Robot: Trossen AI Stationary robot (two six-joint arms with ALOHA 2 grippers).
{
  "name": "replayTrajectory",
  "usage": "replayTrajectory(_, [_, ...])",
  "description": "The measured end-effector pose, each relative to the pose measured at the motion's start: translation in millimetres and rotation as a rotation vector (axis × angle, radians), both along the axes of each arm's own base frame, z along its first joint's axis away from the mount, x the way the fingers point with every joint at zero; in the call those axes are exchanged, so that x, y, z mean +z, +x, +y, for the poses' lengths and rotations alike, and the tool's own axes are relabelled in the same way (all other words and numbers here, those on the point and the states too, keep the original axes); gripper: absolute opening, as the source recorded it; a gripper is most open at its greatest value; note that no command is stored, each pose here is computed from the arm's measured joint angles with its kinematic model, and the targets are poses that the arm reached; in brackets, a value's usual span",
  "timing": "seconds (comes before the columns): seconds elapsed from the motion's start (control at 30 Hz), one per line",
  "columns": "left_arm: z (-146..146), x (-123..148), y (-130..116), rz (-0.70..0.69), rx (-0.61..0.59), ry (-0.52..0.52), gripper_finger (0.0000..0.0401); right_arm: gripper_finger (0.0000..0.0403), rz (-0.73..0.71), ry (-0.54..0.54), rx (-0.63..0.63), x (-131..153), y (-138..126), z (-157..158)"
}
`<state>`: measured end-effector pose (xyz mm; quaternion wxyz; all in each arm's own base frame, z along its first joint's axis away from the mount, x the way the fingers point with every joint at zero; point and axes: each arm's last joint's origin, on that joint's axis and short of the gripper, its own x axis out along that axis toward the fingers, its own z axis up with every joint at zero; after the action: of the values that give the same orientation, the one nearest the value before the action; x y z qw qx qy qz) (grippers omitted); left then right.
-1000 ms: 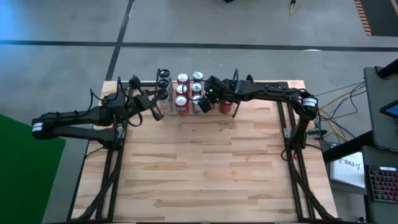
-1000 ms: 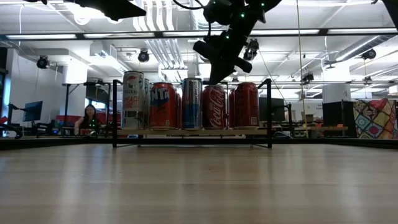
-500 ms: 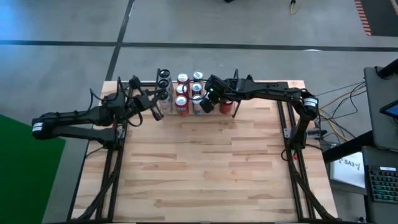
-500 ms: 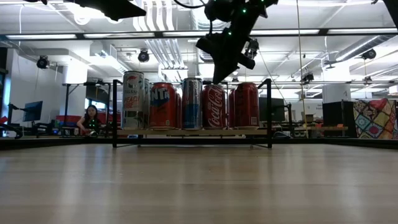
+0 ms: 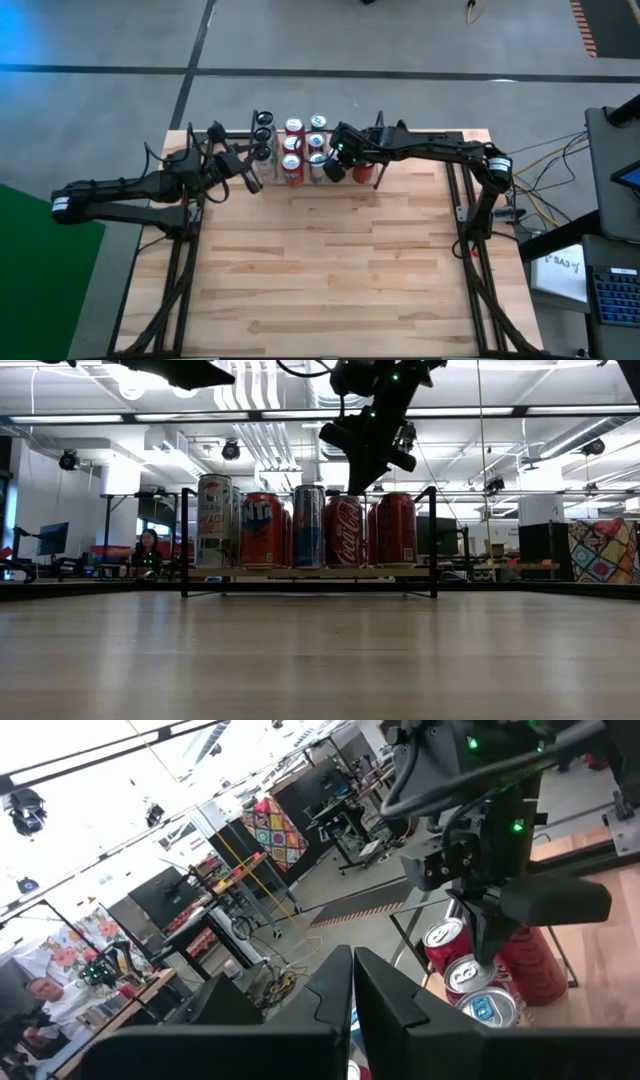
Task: Place canned beverage on shelf
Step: Put the red soda on the shelf aligned with the other red soda cans
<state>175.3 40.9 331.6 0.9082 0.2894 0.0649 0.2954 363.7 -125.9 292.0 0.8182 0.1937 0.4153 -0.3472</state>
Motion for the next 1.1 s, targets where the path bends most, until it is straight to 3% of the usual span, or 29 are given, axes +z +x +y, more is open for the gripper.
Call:
replayTrajectory(0.63, [0.0,0.5,0.0,-0.059,-0.005,-0.076,0.0000,0.0009,0.006,0.016,0.000,4.1,-1.8,2.5])
replayTrajectory(0.87, [0.0,0.4,0.0,-0.058,-0.005,-0.075,0.0000,0.0009,-0.029,-0.037,0.035,21.3,1.1,0.1])
replayTrajectory(1.1, [0.0,0.3,0.0,-0.056,-0.005,-0.075,0.0000,0.0009,0.001,-0.077,0.013,18.7,0.1,-2.1])
